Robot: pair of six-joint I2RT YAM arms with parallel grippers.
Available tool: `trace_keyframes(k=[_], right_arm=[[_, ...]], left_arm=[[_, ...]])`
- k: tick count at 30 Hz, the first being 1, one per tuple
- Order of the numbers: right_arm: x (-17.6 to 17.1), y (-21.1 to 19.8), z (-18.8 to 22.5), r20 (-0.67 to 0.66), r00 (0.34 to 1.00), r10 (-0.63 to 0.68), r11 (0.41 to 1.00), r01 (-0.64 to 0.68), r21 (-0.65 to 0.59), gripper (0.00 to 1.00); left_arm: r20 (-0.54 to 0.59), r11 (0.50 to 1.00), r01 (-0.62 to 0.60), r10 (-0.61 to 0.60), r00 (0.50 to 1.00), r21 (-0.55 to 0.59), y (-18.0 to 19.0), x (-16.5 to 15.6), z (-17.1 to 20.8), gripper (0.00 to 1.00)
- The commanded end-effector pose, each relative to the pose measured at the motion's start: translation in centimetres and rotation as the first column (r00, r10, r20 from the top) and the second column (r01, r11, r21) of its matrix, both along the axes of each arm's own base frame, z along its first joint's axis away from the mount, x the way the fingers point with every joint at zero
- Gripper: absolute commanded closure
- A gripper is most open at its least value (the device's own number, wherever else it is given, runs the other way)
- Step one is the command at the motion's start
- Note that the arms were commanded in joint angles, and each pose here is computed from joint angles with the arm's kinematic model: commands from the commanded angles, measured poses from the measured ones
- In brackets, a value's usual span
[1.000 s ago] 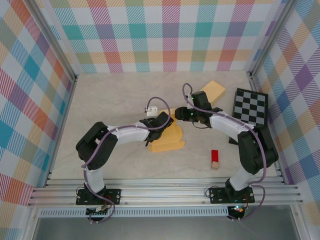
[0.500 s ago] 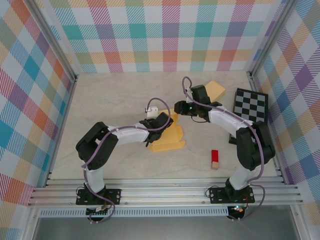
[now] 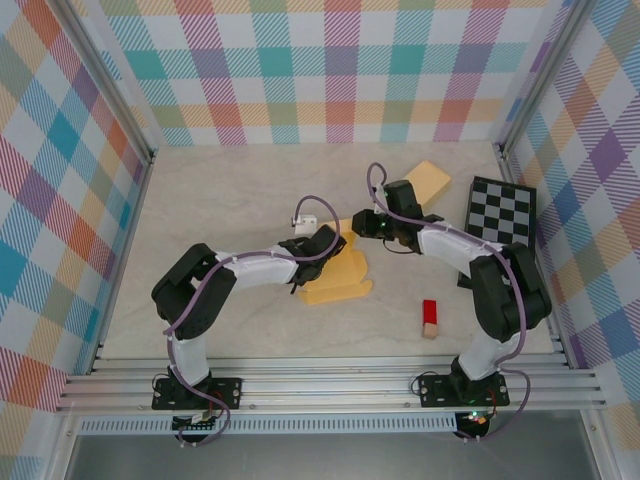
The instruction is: Fold the paper box
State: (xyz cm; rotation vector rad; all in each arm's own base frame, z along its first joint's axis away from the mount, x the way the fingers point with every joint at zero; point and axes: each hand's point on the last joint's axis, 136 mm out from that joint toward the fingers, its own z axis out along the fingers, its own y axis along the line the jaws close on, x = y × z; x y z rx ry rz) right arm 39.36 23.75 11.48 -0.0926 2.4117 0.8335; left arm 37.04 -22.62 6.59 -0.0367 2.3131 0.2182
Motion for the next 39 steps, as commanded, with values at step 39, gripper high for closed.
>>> trace_keyframes(k=[39], right_arm=[[-0.9,-0.5,-0.1,0.009,0.999,-0.041,0.991,0.042,-0.124,0.82]], left_arm=[[-0.138,0.813,-0.025,-0.068,0.988,-0.582,-1.0,4.0,6.6,0.56]])
